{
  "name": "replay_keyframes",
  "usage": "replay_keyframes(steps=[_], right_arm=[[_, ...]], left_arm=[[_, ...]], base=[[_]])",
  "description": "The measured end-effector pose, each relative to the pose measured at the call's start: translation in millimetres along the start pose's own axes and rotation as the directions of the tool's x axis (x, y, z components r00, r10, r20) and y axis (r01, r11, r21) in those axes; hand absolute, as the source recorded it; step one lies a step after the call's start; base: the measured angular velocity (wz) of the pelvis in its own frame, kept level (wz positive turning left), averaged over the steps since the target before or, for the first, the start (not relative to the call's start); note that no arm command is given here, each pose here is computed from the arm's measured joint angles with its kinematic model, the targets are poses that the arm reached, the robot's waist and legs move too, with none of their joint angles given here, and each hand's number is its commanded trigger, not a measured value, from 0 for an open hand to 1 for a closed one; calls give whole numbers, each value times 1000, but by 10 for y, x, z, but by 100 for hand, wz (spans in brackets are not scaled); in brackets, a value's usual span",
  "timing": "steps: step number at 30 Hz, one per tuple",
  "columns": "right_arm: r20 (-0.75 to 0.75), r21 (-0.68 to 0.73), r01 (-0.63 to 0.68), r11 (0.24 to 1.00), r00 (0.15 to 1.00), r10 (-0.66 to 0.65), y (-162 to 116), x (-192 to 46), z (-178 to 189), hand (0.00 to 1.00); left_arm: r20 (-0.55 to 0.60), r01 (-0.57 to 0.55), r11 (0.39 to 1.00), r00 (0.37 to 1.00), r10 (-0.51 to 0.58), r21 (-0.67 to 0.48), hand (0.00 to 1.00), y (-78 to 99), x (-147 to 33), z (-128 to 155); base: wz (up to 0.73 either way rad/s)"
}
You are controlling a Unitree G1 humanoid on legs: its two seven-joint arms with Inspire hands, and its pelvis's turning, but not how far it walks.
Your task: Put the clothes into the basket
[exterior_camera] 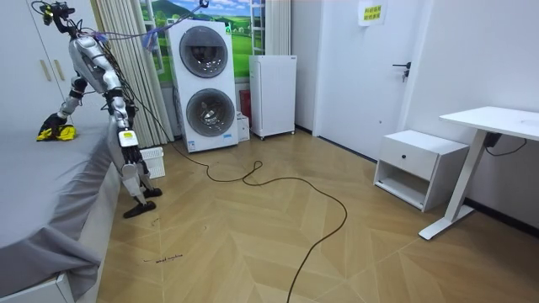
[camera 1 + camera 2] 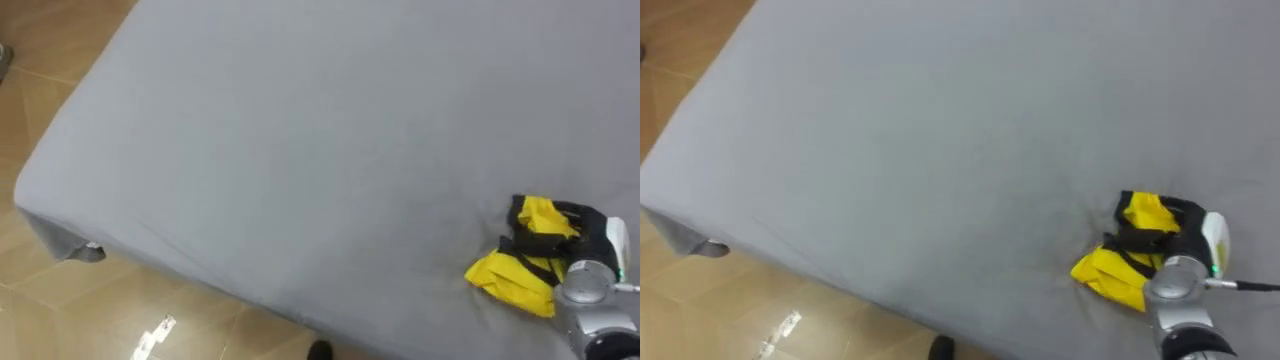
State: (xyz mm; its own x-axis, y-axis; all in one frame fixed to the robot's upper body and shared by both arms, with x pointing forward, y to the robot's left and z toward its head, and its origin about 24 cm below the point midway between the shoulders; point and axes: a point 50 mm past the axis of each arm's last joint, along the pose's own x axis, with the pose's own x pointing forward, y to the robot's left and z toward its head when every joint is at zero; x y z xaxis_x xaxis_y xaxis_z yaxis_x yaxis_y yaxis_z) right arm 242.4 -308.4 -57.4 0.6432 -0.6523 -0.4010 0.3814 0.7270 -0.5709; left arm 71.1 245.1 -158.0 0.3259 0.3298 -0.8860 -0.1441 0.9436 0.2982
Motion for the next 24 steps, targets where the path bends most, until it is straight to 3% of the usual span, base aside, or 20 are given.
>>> replay_keyframes(steps=[10, 20, 24], right_arm=[[-117, -13, -42, 999, 992, 40, 11, -60, -269, 100], [-55, 61, -41, 997, 998, 44, -65, -98, -236, 100], [13, 101, -45, 994, 999, 44, -118, -166, -174, 100]], left_arm=[[63, -15, 1000, 998, 16, -14, 0, 9, 4, 156], [57, -22, 1000, 998, 23, -18, 0, 29, 1, 141], [-12, -41, 999, 999, 40, -31, 0, 88, -28, -72]], base=[[-12], [-32], [-54]])
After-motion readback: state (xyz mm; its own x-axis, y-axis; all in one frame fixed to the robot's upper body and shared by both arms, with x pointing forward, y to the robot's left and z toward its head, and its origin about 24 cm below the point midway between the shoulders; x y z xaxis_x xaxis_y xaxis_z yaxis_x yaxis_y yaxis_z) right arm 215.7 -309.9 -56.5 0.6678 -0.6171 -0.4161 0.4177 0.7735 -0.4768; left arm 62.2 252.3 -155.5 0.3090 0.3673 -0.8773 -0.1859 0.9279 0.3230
